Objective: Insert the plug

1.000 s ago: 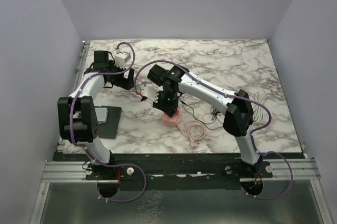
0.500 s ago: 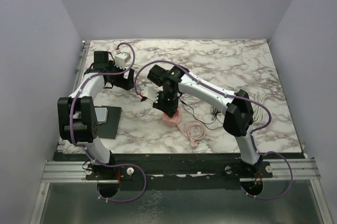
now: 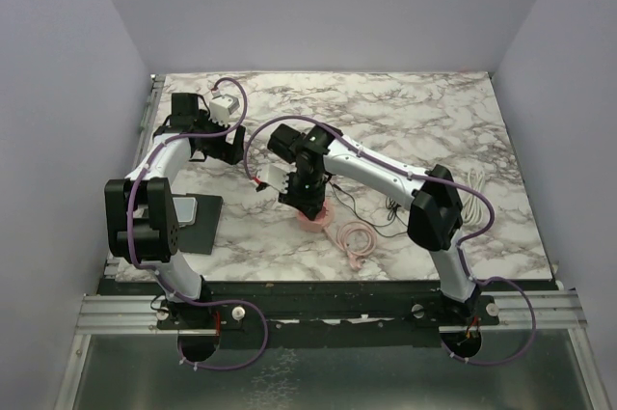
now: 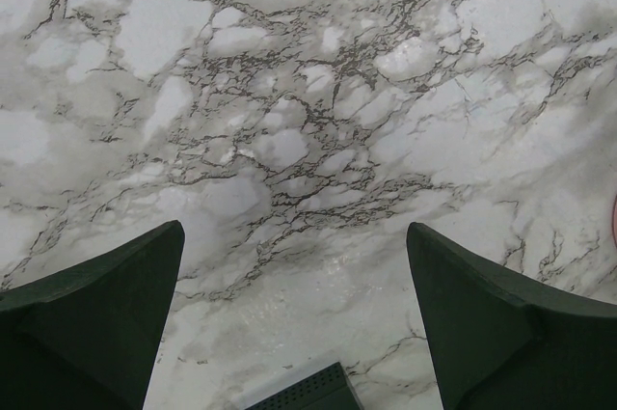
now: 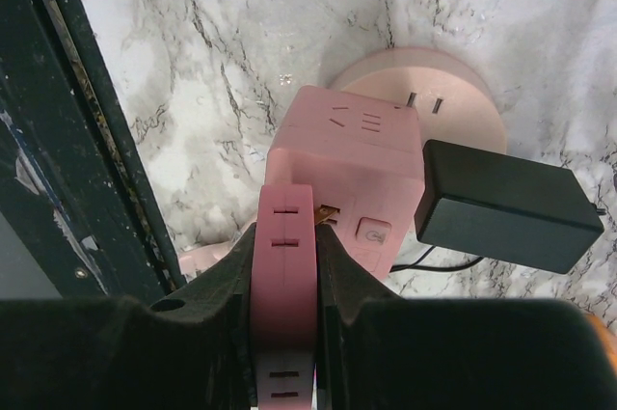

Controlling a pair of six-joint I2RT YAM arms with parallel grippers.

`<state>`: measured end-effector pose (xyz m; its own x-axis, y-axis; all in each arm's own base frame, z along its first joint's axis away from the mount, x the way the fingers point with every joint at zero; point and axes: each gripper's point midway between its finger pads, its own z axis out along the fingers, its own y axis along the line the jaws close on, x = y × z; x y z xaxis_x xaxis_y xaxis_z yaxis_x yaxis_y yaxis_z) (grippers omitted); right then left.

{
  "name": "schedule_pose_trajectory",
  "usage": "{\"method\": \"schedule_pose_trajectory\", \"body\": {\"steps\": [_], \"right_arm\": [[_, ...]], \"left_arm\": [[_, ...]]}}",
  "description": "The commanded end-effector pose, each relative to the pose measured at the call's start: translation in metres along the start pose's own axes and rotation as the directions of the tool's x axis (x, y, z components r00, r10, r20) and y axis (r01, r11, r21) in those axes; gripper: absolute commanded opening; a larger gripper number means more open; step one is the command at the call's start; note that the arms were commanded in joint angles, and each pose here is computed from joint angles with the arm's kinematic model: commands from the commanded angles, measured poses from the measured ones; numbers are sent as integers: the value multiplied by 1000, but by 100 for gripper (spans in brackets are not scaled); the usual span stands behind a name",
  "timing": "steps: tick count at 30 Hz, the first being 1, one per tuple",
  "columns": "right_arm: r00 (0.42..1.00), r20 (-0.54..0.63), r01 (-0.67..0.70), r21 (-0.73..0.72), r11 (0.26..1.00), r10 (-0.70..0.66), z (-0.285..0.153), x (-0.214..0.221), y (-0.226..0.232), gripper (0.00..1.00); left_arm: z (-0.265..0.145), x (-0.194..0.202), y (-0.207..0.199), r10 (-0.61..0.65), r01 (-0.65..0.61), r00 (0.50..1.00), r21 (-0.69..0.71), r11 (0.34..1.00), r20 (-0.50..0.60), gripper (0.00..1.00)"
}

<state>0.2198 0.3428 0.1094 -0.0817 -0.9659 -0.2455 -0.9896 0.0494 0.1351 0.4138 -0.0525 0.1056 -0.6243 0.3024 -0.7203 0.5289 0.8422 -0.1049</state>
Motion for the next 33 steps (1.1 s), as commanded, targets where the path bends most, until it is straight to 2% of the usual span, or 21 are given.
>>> {"method": "schedule_pose_trajectory", "body": {"steps": [1, 11, 19, 23, 26, 29, 31, 33], "right_arm": [[997, -71, 11, 48, 999, -7, 13, 11, -14, 1], [989, 126, 70, 92, 993, -81, -33, -24, -7, 1], [926, 346, 114, 122, 986, -150, -77, -47, 4, 1], [889, 430, 124, 100, 987, -155, -100, -52, 12, 1], [816, 558, 141, 64, 988, -153, -125, -56, 18, 1], [698, 699, 213, 7, 977, -158, -154, -63, 34, 1], [629, 759, 276, -16, 961, -168, -168, -67, 48, 1], [575, 801, 335, -49, 941, -164, -176, -72, 60, 1]], "left_arm": [[-6, -4, -1, 21, -20, 1000, -12, 1000, 17, 99], [-10, -22, -16, 26, -31, 997, 75, 997, 71, 99], [-36, -49, -55, 30, -70, 986, 247, 966, 164, 99], [-57, -66, -83, 30, -121, 970, 375, 919, 240, 99], [-84, -79, -116, 47, -224, 938, 497, 839, 342, 99], [-107, -90, -140, 56, -314, 902, 562, 765, 428, 99], [-113, -95, -151, 69, -342, 893, 570, 747, 445, 99], [-113, -96, -157, 100, -357, 891, 549, 756, 442, 99]]}}
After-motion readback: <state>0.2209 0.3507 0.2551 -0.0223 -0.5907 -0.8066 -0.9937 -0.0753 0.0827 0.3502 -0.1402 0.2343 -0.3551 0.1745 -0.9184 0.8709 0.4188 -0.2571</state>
